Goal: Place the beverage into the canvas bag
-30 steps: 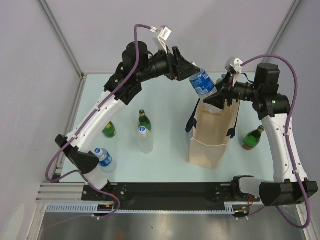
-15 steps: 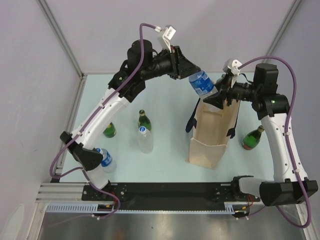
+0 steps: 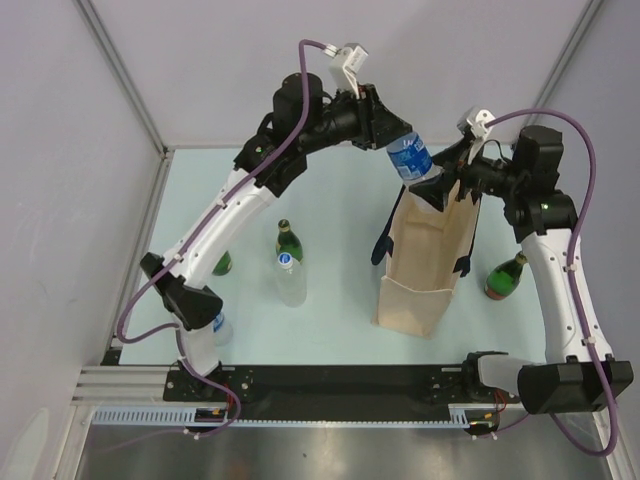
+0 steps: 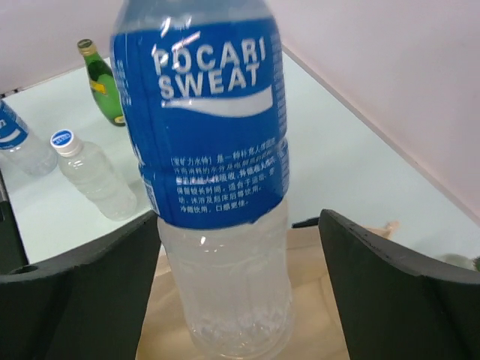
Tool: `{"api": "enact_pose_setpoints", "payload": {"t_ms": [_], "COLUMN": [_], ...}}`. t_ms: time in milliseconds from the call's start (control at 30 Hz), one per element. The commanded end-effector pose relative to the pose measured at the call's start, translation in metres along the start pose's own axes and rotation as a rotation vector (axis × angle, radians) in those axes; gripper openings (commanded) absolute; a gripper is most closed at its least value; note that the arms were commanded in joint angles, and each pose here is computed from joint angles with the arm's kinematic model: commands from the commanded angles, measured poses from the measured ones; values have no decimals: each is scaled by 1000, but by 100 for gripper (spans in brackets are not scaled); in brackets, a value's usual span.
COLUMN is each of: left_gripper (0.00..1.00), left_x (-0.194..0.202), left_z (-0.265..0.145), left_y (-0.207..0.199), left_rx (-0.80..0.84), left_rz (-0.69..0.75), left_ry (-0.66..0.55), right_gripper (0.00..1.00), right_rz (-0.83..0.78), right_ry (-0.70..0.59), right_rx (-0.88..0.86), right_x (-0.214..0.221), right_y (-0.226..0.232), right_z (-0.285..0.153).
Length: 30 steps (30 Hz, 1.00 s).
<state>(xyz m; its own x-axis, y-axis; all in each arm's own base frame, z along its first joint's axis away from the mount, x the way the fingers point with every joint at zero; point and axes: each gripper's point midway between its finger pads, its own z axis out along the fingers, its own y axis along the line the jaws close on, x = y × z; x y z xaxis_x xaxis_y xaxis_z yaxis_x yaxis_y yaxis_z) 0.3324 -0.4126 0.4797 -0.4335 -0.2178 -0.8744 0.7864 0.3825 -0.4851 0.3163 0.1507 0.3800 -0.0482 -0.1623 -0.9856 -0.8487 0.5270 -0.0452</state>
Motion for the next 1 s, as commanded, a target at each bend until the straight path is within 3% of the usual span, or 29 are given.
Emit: {"api": "enact_pose_setpoints", "payload": {"t_ms": [0,133,200,433,967], "left_gripper": [0,0,0,0,0], "left_x": [-37,-36,-38,-23,24], "left_z": [-1,10,12,27,82], "left_y": [-51,-53,-57,-43,-19], "left_rx": [87,83,78,4,-107], "left_rz": [88,115,144,252,493], "left_ry": [-127,-141,-154,-140,-113], "right_gripper": [91,94,100,100,100], "right_rz": [-65,-56,-48,23,163], "right_ry": [-84,-87,-89,-115,-117], "right_rx": [126,142,149,232,334], "right_x": [-32,-33,-35,-41,-18], "right_y": [-26,-27,-25,-34,-60], "right_z": [-12,-22,-28,-74,-103]}}
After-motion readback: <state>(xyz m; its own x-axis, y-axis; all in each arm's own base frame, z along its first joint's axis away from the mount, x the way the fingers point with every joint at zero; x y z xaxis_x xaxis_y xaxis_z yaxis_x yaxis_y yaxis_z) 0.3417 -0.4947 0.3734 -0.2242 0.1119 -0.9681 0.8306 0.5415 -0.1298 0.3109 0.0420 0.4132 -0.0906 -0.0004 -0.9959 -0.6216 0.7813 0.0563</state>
